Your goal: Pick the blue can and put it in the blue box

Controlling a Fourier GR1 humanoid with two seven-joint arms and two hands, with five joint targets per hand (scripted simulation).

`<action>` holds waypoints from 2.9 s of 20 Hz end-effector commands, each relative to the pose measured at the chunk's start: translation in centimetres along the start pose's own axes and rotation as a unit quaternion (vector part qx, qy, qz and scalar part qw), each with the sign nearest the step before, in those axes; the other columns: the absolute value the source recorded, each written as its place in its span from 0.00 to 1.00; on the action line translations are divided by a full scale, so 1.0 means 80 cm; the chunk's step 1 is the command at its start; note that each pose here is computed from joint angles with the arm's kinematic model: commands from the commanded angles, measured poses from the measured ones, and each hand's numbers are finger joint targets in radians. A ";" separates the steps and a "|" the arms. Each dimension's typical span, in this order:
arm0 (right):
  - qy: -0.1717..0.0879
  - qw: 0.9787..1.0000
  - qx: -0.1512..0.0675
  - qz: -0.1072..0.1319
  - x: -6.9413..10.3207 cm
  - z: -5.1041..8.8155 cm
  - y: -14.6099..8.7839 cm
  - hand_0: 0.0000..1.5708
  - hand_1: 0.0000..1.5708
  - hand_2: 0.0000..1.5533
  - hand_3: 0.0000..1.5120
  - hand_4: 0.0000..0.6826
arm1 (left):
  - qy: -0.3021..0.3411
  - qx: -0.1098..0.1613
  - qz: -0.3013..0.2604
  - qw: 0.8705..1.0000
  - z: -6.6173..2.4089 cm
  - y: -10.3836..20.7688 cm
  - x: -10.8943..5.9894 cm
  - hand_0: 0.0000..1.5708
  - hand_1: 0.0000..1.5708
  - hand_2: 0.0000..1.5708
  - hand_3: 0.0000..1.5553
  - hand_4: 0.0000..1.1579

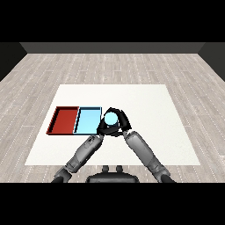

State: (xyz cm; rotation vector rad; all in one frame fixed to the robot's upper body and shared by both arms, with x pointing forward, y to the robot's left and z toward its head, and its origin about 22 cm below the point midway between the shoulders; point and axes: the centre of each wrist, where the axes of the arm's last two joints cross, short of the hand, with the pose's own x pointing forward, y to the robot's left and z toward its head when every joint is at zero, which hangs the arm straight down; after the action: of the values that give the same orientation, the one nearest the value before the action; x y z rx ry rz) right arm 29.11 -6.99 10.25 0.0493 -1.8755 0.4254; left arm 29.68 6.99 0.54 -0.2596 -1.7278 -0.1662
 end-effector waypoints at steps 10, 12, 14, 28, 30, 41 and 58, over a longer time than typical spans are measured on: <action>0.008 1.000 -0.007 -0.019 0.009 0.001 -0.002 0.96 0.96 0.94 0.91 0.82 | -0.014 0.051 -0.010 0.999 0.002 -0.003 -0.001 1.00 1.00 1.00 0.95 0.99; -0.002 0.999 -0.005 -0.044 -0.006 0.004 0.001 0.95 0.95 0.93 0.91 0.81 | -0.009 0.054 -0.003 0.998 -0.005 -0.008 0.008 1.00 1.00 1.00 0.95 0.99; 0.008 0.998 -0.005 -0.056 0.010 0.003 -0.005 0.91 0.91 0.89 0.86 0.55 | -0.009 0.071 -0.007 0.997 0.008 0.000 0.002 1.00 1.00 0.99 0.95 0.98; 0.008 0.999 0.020 -0.028 -0.005 0.003 -0.027 0.00 0.00 0.00 0.00 0.00 | -0.028 0.091 -0.034 0.995 0.014 0.014 -0.004 1.00 1.00 1.00 0.96 0.98; 0.013 0.999 -0.002 -0.040 0.000 -0.007 -0.027 0.00 0.00 0.00 0.00 0.00 | -0.036 0.080 -0.039 0.995 0.020 0.017 -0.028 1.00 1.00 1.00 0.96 0.98; 0.016 0.989 -0.099 -0.106 -0.034 0.063 -0.096 0.00 0.00 0.00 0.00 0.00 | 0.002 0.114 -0.097 0.989 0.021 0.090 -0.010 1.00 1.00 1.00 0.95 0.97; 0.053 0.977 -0.143 -0.150 -0.076 0.065 -0.113 0.00 0.00 0.00 0.00 0.00 | 0.246 0.232 -0.369 0.866 -0.013 0.265 -0.028 0.78 0.78 0.70 0.54 0.82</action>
State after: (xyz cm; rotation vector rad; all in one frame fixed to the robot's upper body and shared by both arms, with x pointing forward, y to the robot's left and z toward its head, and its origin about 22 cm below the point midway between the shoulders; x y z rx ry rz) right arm 28.41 -17.84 6.02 0.1210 -1.7900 -0.0322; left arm 36.12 23.92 -1.65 0.5599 -1.3807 -0.2391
